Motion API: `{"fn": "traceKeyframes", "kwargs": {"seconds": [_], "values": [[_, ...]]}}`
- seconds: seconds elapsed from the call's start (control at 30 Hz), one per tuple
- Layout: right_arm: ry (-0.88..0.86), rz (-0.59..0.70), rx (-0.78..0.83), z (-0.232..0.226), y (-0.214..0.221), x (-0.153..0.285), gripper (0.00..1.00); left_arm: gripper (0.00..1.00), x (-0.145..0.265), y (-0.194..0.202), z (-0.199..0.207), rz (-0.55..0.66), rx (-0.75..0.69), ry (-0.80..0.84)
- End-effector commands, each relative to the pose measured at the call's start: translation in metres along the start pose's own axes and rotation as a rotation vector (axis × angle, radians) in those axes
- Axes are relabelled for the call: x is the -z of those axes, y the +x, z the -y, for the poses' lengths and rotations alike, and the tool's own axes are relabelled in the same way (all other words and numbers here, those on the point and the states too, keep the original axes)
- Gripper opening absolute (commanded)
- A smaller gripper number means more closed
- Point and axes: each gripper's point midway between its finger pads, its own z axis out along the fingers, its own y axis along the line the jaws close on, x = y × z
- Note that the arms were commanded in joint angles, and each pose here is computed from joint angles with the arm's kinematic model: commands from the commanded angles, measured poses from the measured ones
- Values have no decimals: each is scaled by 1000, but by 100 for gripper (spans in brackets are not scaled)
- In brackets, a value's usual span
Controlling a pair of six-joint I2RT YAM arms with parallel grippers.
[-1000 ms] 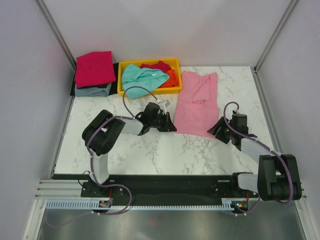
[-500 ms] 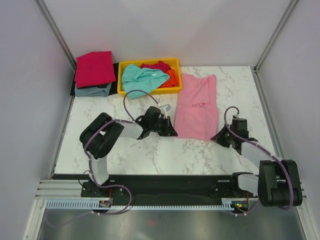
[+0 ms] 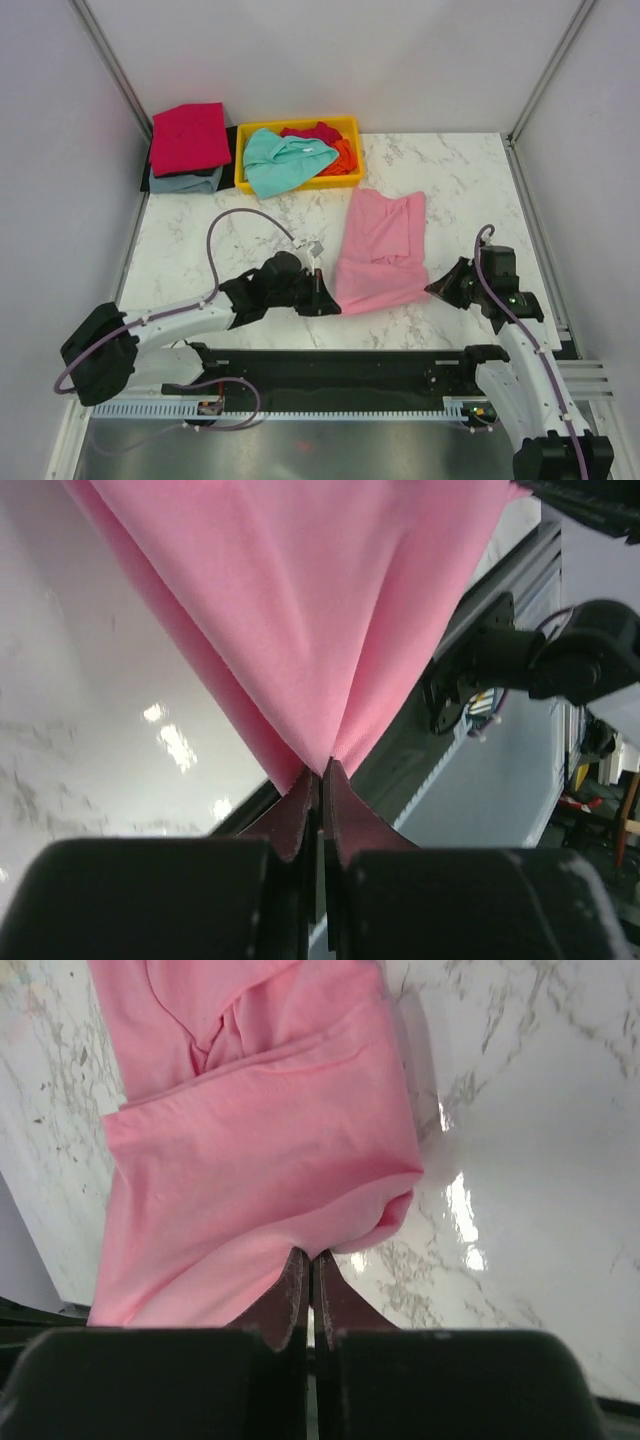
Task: Fold and stack the t-shirts
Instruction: Fold the tshirt
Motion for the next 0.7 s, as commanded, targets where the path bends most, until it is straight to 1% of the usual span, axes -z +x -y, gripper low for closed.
{"fn": "traceKeyframes", "kwargs": {"seconds": [0.0,0.07,0.1,0.17,0.2,0.27,0.3,0.37,0.43,0.5,0.53,0.57,0.6,0.67], "values": [[39,-54,-19,3,20,29,0,2,27,38,-10,-43,138,-77],[8,-41,-17,-6,21,41,0,2,38,56,-12,-64,175,-96],[14,-57,-27,-5,26,46,0,2,43,59,-12,-64,183,-96],[-6,-38,-15,-10,26,58,0,2,57,63,-5,-45,210,-73],[5,-50,-20,-8,31,63,0,2,62,67,-7,-50,223,-80],[-12,-44,-12,-12,33,70,0,2,74,66,2,-35,240,-44],[-18,-50,-15,-13,34,71,0,2,77,68,-1,-43,250,-63],[-41,-64,-25,-18,35,71,0,2,83,59,5,-19,240,-67],[-50,-39,-13,-23,26,69,0,5,88,47,9,6,205,-98],[-42,-6,7,-28,10,66,0,8,83,41,5,-9,191,-154],[-41,6,13,-35,-2,64,0,8,81,32,6,-22,184,-181],[-35,-1,9,-37,-5,64,0,8,83,25,11,-12,177,-165],[-50,14,19,-44,-14,61,0,7,76,23,6,-40,183,-196],[-43,22,21,-52,-29,57,0,7,72,7,10,-42,185,-188]]}}
